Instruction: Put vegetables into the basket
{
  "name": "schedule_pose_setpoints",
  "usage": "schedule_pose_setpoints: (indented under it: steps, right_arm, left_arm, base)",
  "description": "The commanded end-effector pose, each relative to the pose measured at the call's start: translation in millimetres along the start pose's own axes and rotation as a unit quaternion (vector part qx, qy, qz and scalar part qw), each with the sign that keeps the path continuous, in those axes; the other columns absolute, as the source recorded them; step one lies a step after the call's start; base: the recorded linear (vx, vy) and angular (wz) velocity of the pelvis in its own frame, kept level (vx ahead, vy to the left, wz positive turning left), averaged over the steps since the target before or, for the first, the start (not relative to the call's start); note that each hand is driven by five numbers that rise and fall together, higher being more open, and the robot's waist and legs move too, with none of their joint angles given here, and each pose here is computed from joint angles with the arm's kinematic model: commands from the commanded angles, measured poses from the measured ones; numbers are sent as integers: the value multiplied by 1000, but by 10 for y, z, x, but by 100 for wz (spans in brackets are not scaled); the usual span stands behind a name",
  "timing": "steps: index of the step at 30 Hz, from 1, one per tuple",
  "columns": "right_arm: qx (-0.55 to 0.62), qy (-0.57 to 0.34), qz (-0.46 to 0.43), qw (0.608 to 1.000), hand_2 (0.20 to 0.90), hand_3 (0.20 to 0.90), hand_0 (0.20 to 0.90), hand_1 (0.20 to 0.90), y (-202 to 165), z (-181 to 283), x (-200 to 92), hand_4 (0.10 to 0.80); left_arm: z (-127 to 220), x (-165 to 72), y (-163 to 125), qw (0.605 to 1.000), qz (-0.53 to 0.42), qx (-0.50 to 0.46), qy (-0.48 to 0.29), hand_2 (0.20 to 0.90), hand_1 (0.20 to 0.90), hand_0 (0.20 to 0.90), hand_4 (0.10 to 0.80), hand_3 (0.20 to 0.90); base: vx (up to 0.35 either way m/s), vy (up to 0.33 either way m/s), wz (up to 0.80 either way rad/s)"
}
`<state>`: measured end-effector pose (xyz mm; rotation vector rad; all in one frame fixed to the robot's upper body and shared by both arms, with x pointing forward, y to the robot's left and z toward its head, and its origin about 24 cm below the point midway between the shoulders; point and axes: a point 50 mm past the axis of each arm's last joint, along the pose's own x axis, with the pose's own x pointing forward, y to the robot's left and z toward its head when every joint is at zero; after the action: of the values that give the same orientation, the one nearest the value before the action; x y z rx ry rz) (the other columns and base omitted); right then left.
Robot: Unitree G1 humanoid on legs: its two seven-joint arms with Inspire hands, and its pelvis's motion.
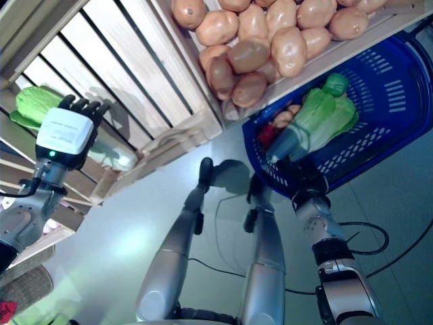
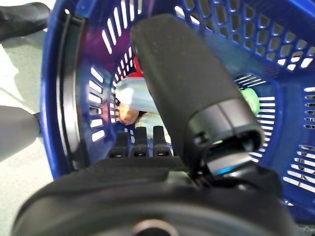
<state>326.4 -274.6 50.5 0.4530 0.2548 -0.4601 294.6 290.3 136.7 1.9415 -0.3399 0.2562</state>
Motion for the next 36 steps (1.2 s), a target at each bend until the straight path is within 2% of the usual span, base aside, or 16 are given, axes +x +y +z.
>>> schedule_pose_setpoints:
  steps: [1,11,19,26,31,36]
  right_arm:
    - [-37,-27,-18,999,900,900,900,900,-244,155,-61,800]
    - [-47,-30,-13,998,900,900,900,900,-156,266,-46,800]
    - [-52,-34,-8,998,900,900,900,900,-184,277,-55,800]
    - [-52,-32,-8,998,900,900,900,900,-172,292,-34,800]
    - [-53,-31,-6,998,900,900,900,900,-153,298,-30,800]
    - [-50,-30,-1,998,900,900,900,900,-129,283,-18,800]
  left_arm:
    - [-184,-103,-39,999,9,14,46,900,900,900,800,900]
    - [-70,-155,-218,998,-41,-10,51,900,900,900,800,900]
    - [43,-286,-447,982,-171,-44,61,900,900,900,800,900]
    - [65,-286,-484,977,-197,-51,70,900,900,900,800,900]
    - [49,-266,-468,980,-179,-48,78,900,900,900,800,900]
    - [-51,-213,-410,990,-108,-7,94,900,900,900,800,900]
  base:
    - [-25,29,-6]
    - [-7,10,-1]
    - [0,0,0]
    - [0,0,0]
    - [0,0,0]
    - [0,0,0]
